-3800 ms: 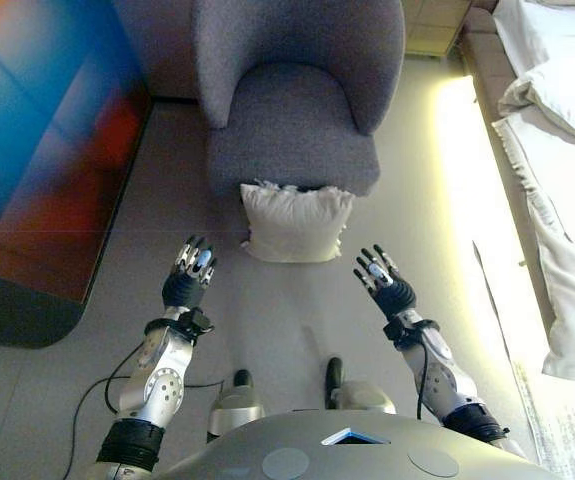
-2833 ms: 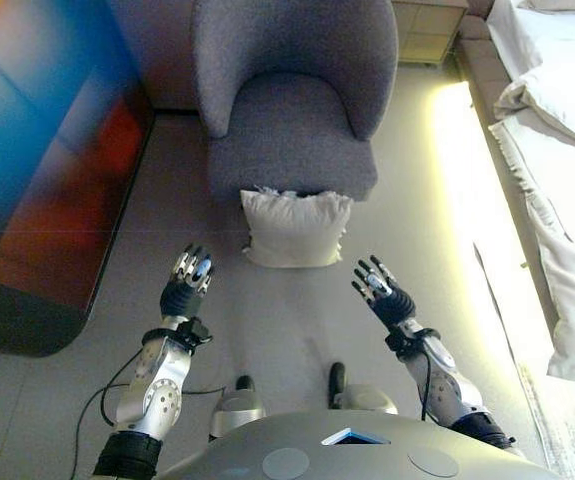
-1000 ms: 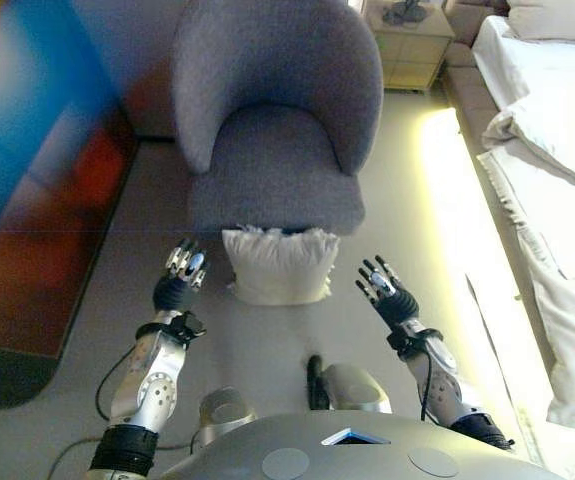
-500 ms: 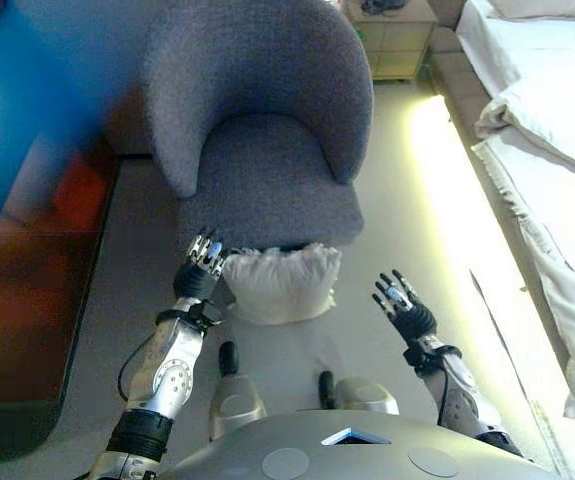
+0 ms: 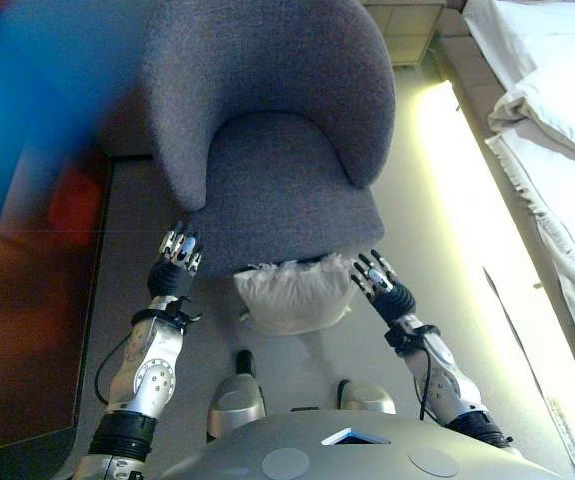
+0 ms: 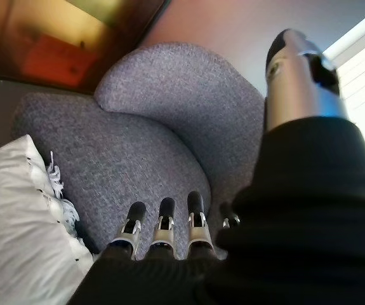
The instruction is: Pick up the cushion and take it to the sofa
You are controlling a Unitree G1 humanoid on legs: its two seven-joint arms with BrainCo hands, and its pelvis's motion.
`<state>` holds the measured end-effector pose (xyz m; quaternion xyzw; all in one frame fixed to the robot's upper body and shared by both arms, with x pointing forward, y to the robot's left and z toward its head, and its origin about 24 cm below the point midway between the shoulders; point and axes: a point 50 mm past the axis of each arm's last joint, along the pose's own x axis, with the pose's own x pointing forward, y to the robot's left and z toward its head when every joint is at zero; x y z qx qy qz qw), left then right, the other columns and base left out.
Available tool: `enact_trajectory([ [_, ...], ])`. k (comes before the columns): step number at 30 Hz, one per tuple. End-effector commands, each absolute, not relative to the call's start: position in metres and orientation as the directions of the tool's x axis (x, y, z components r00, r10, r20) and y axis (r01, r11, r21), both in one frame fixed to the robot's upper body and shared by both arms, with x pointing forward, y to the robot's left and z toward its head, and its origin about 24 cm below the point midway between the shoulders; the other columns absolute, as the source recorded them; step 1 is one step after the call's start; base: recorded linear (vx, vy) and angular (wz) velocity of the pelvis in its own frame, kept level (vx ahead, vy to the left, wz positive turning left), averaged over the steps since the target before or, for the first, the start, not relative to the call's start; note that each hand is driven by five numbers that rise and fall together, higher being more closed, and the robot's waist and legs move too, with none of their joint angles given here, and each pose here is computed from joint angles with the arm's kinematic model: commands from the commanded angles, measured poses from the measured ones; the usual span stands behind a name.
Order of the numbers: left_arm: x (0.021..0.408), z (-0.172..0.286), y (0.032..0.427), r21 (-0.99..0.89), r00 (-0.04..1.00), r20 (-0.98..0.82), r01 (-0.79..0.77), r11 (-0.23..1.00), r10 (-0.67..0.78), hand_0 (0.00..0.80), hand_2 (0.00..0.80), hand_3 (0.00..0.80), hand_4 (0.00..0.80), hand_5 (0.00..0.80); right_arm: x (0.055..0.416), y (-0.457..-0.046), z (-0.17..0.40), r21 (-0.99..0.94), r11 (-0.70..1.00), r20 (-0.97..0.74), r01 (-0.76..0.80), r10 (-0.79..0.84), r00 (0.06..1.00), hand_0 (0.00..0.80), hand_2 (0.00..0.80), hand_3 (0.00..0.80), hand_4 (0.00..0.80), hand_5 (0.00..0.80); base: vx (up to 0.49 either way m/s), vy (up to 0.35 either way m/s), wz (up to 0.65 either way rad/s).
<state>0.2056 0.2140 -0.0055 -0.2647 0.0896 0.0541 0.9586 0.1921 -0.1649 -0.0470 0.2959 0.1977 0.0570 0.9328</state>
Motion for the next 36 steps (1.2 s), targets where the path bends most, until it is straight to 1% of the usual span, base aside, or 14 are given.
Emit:
enact_trajectory([
  [1, 0.197, 0.007, 0.224, -0.422, 0.991, -0.125, -0.094, 0.902, 0.044, 0.000, 0.000, 0.000, 0.000, 0.000, 0.191, -0.157, -0.041, 0.597, 0.802, -0.276, -0.011, 0.217, 0.936, 0.000, 0.000, 0.000, 0.000, 0.000, 0.159, 0.287, -0.14],
  [4, 0.197, 0.007, 0.228, -0.413, 0.990, -0.130, -0.107, 0.904, 0.057, 0.000, 0.000, 0.000, 0.000, 0.000, 0.186, -0.155, -0.046, 0.586, 0.810, -0.302, 0.000, 0.219, 0.928, 0.000, 0.000, 0.000, 0.000, 0.000, 0.175, 0.239, 0.01],
  [7, 0.201, 0.012, 0.232, -0.418, 0.992, -0.114, -0.091, 0.904, 0.047, 0.000, 0.000, 0.000, 0.000, 0.000, 0.183, -0.158, -0.048, 0.584, 0.811, -0.307, 0.014, 0.205, 0.930, 0.000, 0.000, 0.000, 0.000, 0.000, 0.187, 0.000, 0.08],
  [10, 0.205, 0.015, 0.231, -0.417, 0.994, -0.103, -0.075, 0.906, 0.035, 0.000, 0.000, 0.000, 0.000, 0.000, 0.182, -0.164, -0.047, 0.590, 0.807, -0.301, 0.031, 0.184, 0.936, 0.000, 0.000, 0.000, 0.000, 0.000, 0.208, -0.173, 0.10],
  [16, 0.194, 0.012, 0.229, -0.422, 0.994, -0.104, -0.064, 0.904, 0.022, 0.000, 0.000, 0.000, 0.000, 0.000, 0.191, -0.165, -0.042, 0.608, 0.793, -0.285, 0.019, 0.197, 0.938, 0.000, 0.000, 0.000, 0.000, 0.000, 0.182, -0.103, 0.14],
  [19, 0.186, 0.008, 0.228, -0.413, 0.992, -0.128, -0.073, 0.908, 0.022, 0.000, 0.000, 0.000, 0.000, 0.000, 0.192, -0.165, -0.043, 0.608, 0.793, -0.304, 0.034, 0.194, 0.933, 0.000, 0.000, 0.000, 0.000, 0.000, 0.246, -0.130, 0.35],
  [27, 0.178, 0.002, 0.232, -0.443, 0.985, -0.164, -0.118, 0.889, 0.050, 0.000, 0.000, 0.000, 0.000, 0.000, 0.190, -0.164, -0.043, 0.597, 0.802, -0.321, 0.006, 0.232, 0.918, 0.000, 0.000, 0.000, 0.000, 0.000, 0.190, -0.157, -0.01],
  [33, 0.183, 0.000, 0.218, -0.492, 0.986, -0.167, -0.105, 0.864, 0.024, 0.000, 0.000, 0.000, 0.000, 0.000, 0.184, -0.169, -0.043, 0.574, 0.818, -0.331, -0.034, 0.270, 0.904, 0.000, 0.000, 0.000, 0.000, 0.000, 0.128, -0.161, 0.00],
  [36, 0.188, 0.002, 0.211, -0.506, 0.988, -0.152, -0.102, 0.857, 0.028, 0.000, 0.000, 0.000, 0.000, 0.000, 0.188, -0.167, -0.043, 0.561, 0.825, -0.320, -0.073, 0.297, 0.899, 0.000, 0.000, 0.000, 0.000, 0.000, 0.075, -0.199, 0.06],
])
